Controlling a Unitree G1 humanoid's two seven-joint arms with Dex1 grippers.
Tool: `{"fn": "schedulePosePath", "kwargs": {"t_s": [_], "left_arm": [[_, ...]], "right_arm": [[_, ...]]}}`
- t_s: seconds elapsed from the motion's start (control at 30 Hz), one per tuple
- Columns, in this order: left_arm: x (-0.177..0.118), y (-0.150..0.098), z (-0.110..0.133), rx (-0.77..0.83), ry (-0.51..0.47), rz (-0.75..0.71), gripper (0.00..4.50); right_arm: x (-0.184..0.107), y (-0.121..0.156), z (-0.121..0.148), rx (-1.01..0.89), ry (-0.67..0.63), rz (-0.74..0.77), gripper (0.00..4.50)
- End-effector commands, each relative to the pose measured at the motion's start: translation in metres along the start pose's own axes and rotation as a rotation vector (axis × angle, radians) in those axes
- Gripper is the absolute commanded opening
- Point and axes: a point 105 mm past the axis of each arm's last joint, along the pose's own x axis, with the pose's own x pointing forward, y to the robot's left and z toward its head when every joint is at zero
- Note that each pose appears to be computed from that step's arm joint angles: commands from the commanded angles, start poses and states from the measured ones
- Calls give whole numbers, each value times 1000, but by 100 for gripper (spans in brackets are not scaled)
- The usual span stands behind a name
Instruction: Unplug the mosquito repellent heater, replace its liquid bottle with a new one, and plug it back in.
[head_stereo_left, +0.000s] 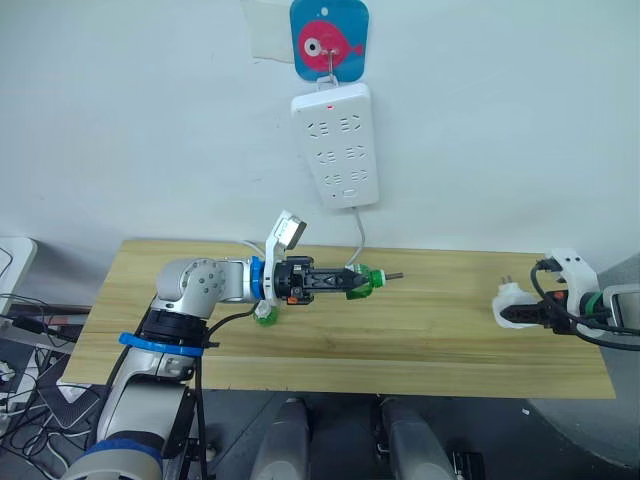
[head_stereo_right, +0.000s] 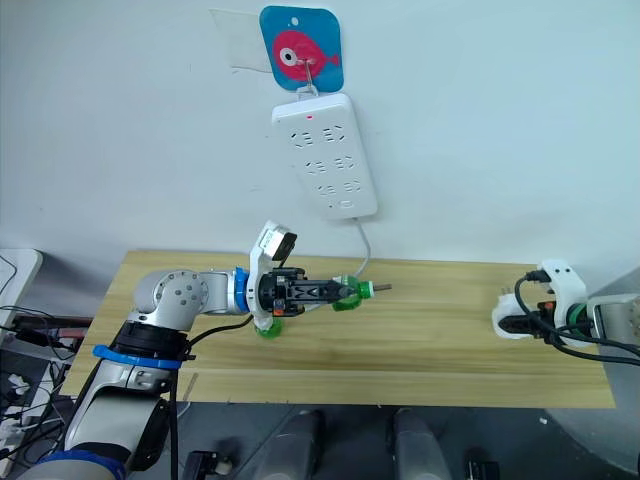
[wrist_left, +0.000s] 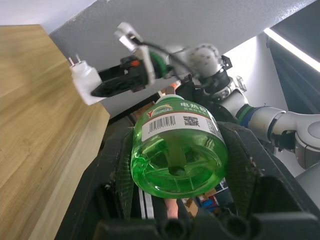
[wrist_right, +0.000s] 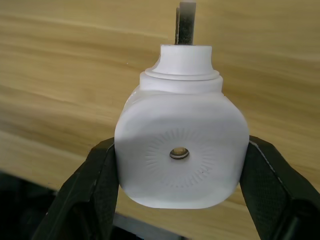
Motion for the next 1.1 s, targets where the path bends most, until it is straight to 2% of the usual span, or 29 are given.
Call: {"fn": "schedulePosePath", "kwargs": {"t_s": [0.03,0.47,1.1], "left_arm": [[2,-9,2,34,-7,-22,224],[-2,-15,-4,25,-6,-8,224],[-1,-14,-5,31,-1,-6,224]], "right_arm": [[11,-17,3,-3,-4,-56,298],[28,-50,2,68,16,-107,298],[32,-64,-1,104,29,-184,298]]}}
